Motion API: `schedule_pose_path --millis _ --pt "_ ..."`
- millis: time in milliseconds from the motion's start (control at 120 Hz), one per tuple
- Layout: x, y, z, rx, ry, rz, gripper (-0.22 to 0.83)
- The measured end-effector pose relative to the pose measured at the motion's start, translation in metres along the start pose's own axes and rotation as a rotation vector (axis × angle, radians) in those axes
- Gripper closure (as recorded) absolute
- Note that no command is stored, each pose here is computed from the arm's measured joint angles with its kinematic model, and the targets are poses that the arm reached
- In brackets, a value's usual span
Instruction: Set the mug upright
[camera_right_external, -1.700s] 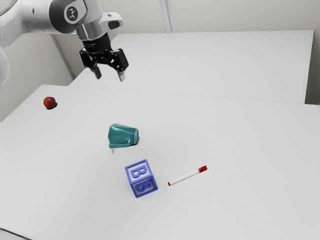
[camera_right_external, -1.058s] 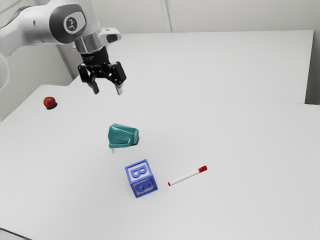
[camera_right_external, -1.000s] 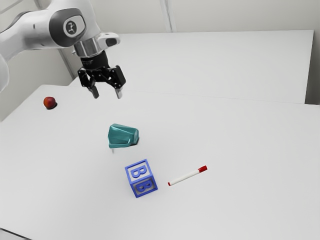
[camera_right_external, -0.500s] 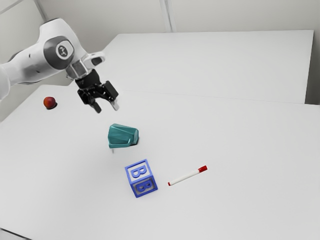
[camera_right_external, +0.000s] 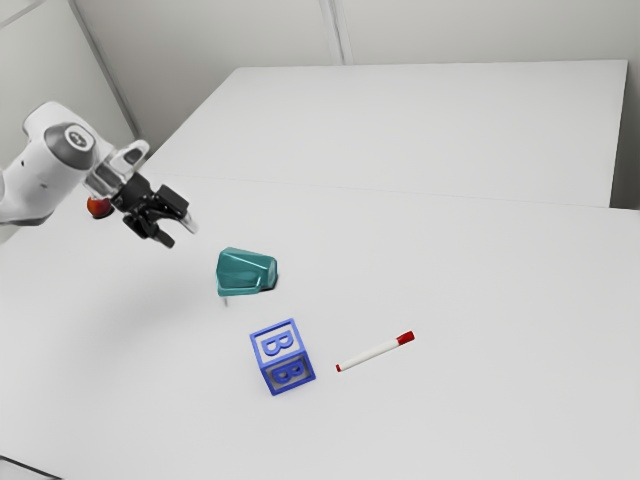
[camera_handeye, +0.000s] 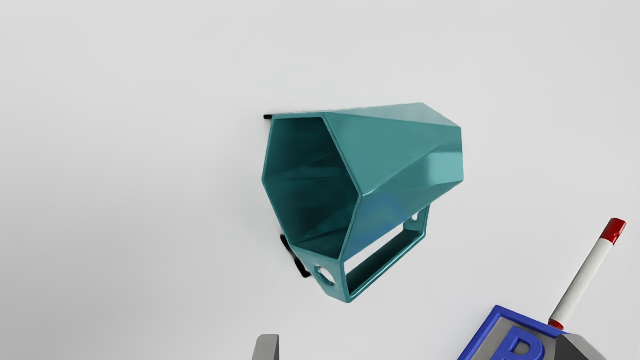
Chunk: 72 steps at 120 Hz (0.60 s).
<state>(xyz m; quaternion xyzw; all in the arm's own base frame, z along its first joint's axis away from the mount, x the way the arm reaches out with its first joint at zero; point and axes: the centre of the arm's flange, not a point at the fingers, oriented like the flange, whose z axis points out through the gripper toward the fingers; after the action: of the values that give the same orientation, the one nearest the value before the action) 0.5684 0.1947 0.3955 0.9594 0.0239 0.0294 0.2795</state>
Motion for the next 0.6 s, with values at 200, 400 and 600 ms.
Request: schedule_pose_path --millis 200,400,600 --pt "0.006 -0.028 0.02 -0.106 0.024 0.028 0.0" --pt "0.012 -0.051 0.044 -0.211 0.044 0.05 0.0" --pt "0.013 -0.065 0.069 -0.312 0.049 0.07 0.0"
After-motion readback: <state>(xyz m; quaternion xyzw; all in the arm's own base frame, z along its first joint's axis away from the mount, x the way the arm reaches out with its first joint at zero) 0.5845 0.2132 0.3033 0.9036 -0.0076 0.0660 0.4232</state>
